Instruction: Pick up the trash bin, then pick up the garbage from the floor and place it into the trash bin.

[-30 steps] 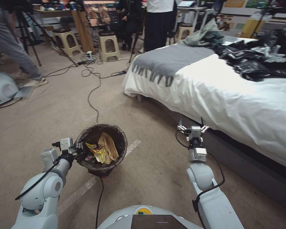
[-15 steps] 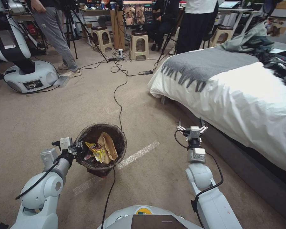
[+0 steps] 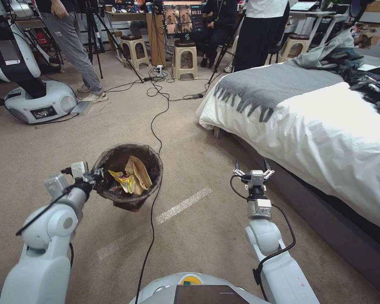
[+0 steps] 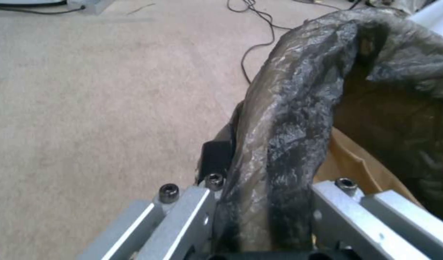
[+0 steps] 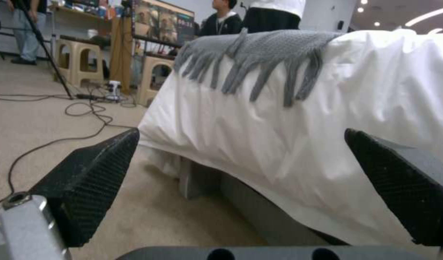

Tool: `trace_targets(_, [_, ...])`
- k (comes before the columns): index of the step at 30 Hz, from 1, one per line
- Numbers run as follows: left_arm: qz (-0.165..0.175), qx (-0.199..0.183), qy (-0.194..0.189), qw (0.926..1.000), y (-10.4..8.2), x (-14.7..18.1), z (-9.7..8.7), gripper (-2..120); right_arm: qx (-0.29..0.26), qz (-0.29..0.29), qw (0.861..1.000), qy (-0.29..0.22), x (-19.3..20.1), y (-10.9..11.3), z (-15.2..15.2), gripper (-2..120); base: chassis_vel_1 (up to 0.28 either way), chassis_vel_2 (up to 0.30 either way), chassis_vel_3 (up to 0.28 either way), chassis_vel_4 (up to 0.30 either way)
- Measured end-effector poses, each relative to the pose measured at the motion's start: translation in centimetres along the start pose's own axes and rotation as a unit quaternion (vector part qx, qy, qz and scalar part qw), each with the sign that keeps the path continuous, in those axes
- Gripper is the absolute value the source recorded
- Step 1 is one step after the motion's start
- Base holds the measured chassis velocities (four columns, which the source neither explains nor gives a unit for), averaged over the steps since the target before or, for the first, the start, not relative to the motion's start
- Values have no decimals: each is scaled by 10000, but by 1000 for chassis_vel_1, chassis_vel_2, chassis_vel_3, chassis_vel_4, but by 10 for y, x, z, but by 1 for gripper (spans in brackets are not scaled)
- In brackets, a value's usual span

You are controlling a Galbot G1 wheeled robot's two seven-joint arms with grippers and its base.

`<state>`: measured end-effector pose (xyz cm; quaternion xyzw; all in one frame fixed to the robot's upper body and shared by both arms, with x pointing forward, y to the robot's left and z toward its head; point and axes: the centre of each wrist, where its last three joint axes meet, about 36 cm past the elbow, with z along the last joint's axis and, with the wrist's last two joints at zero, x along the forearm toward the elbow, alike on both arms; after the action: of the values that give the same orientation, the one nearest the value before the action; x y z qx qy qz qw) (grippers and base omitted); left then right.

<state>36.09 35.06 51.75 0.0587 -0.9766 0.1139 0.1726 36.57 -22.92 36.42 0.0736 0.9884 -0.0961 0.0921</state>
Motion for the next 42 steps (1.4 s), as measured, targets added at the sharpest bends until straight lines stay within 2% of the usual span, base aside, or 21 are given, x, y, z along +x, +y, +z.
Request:
trace_targets(5, [-183,262,59,9995,14,-40,-15,5,4,-41,10000,10,2,2,0,100,0,0,0,0])
trace_targets(9, [-263,362,109,9989,21,-53,-19,5,16,-55,10000,26,4,3,1,100,0,0,0,0])
trace_targets(12, [-417,618,306,9967,37,-80,-22,5,29,-62,10000,42,5,3,2,100,0,0,0,0])
trace_targets(13, [-417,618,306,9967,37,-80,-22,5,29,-62,10000,42,5,3,2,100,0,0,0,0])
trace_targets(15, [-553,719,466,9948,48,-93,-16,5,16,-80,10000,43,4,5,3,100,0,0,0,0])
trace_targets(19, [-684,797,615,9926,58,-102,-9,5,-10,-123,9999,44,3,9,3,100,0,0,0,0])
trace_targets(21, [-840,906,815,9890,70,-111,3,5,-27,-170,9998,64,3,14,4,100,0,0,0,0])
trace_targets(22, [-840,906,815,9890,70,-111,3,5,-27,-170,9998,64,3,14,4,100,0,0,0,0])
trace_targets(24, [-940,1022,991,9853,77,-119,15,5,-27,-190,9998,79,4,16,5,100,0,0,0,0])
trace_targets(33, [-1115,1177,1333,9777,85,-128,44,5,3,-212,9997,116,6,15,7,100,0,0,0,0])
trace_targets(42, [-1179,1176,1456,9752,86,-131,57,5,-17,-245,9996,132,7,18,7,100,0,0,0,0])
